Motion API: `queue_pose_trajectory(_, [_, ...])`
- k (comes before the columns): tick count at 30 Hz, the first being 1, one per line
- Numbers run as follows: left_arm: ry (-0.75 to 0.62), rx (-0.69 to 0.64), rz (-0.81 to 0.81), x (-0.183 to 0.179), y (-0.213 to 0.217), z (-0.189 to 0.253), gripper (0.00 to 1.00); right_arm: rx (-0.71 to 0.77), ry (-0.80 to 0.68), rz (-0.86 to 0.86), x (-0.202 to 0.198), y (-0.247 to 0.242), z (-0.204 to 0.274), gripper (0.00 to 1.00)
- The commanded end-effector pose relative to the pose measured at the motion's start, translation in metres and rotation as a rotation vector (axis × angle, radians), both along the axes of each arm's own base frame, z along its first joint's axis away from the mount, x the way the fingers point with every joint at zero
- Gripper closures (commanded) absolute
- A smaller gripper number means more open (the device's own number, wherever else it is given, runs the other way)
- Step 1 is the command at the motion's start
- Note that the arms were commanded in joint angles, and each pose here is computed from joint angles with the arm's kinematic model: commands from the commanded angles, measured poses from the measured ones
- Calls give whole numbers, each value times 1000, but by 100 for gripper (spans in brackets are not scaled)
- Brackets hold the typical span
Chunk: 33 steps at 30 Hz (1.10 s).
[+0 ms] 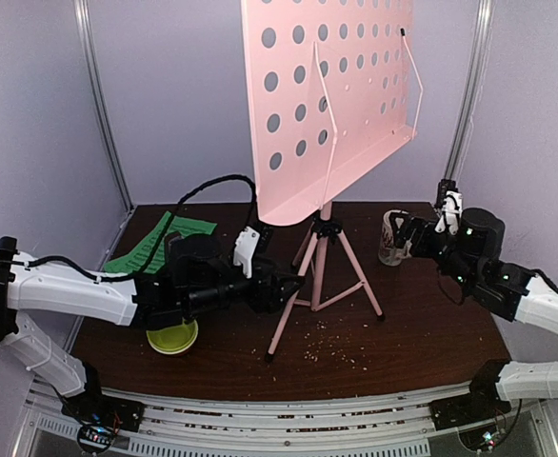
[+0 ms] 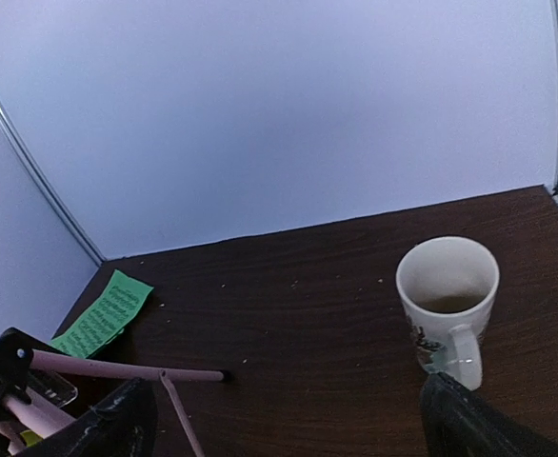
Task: Pack up the instrument practice props
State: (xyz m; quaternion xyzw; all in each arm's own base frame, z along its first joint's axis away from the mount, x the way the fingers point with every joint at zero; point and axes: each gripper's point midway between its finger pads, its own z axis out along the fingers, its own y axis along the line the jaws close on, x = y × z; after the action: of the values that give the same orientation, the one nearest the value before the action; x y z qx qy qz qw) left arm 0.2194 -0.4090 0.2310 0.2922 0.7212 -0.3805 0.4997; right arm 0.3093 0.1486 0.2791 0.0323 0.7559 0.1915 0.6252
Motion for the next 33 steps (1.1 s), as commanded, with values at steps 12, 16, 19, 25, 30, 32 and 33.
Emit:
queue_pose_trajectory(12, [-23,-92,-152,-3,-17,28,33,414,-112,655,-11,118,85,23])
queue_pose_trajectory(16, [4,-86,-178,0,-19,25,38,417,-181,804,-30,141,101,33])
queue_pose_trajectory(19, [7,-75,-189,1,-21,24,39,401,-222,863,-39,151,112,39])
queue_pose_trajectory(25, [12,-52,-179,8,-21,18,43,389,-336,894,-48,157,130,45])
queue_pose_trajectory(30, [13,-42,-190,10,-25,15,50,357,-423,844,-39,155,134,56])
queue_pose_trajectory(32, [13,-34,-190,10,-26,13,54,367,-458,843,-40,154,139,59])
queue_pose_trajectory(33, [11,-31,-187,11,-26,12,55,375,-473,849,-41,154,142,61])
